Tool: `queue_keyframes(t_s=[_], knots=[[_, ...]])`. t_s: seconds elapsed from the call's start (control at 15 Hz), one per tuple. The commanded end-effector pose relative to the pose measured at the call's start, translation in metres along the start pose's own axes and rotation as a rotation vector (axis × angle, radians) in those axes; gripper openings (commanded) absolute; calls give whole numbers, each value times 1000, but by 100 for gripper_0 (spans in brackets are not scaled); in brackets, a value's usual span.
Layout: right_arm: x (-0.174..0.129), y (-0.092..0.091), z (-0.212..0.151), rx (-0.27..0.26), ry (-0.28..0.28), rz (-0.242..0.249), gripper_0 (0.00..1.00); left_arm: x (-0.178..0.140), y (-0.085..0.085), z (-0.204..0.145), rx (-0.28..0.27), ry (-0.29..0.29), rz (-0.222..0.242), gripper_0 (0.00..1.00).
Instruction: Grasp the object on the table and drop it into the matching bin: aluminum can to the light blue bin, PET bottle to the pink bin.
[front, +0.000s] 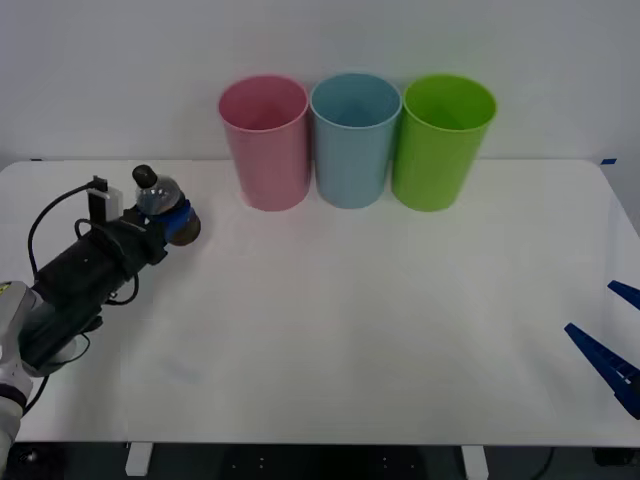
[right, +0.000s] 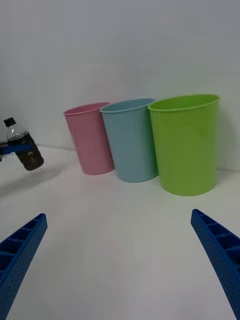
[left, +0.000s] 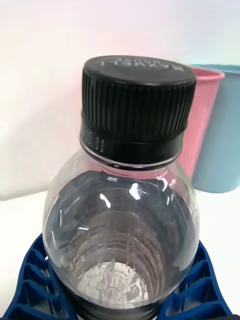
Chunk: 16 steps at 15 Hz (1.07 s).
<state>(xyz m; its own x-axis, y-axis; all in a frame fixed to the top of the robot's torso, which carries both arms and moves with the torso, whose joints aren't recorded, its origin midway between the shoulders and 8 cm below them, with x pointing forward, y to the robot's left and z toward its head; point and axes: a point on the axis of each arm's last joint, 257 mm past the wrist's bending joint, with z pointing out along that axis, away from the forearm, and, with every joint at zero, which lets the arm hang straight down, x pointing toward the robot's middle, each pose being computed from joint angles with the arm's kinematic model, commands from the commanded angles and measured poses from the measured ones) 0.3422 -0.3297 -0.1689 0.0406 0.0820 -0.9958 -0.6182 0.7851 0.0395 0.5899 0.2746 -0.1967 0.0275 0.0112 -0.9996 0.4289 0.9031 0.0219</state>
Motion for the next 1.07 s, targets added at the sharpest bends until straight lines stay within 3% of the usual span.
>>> queue_keyframes(t_s=[0.07, 0.33, 0.6, 1.07], knots=[[0, 0, 0, 0, 0, 0, 100, -22, 22, -16, -17, -29, -7, 0], [0, 0, 0, 0, 0, 0, 100, -70, 33, -25, 9, -71, -82, 0], [0, 0, 0, 0, 0, 0, 100, -126, 14, -9, 81, -148, -183, 0], [0, 0, 0, 0, 0, 0, 100, -204, -14, 37, 180, -201, -229, 2]])
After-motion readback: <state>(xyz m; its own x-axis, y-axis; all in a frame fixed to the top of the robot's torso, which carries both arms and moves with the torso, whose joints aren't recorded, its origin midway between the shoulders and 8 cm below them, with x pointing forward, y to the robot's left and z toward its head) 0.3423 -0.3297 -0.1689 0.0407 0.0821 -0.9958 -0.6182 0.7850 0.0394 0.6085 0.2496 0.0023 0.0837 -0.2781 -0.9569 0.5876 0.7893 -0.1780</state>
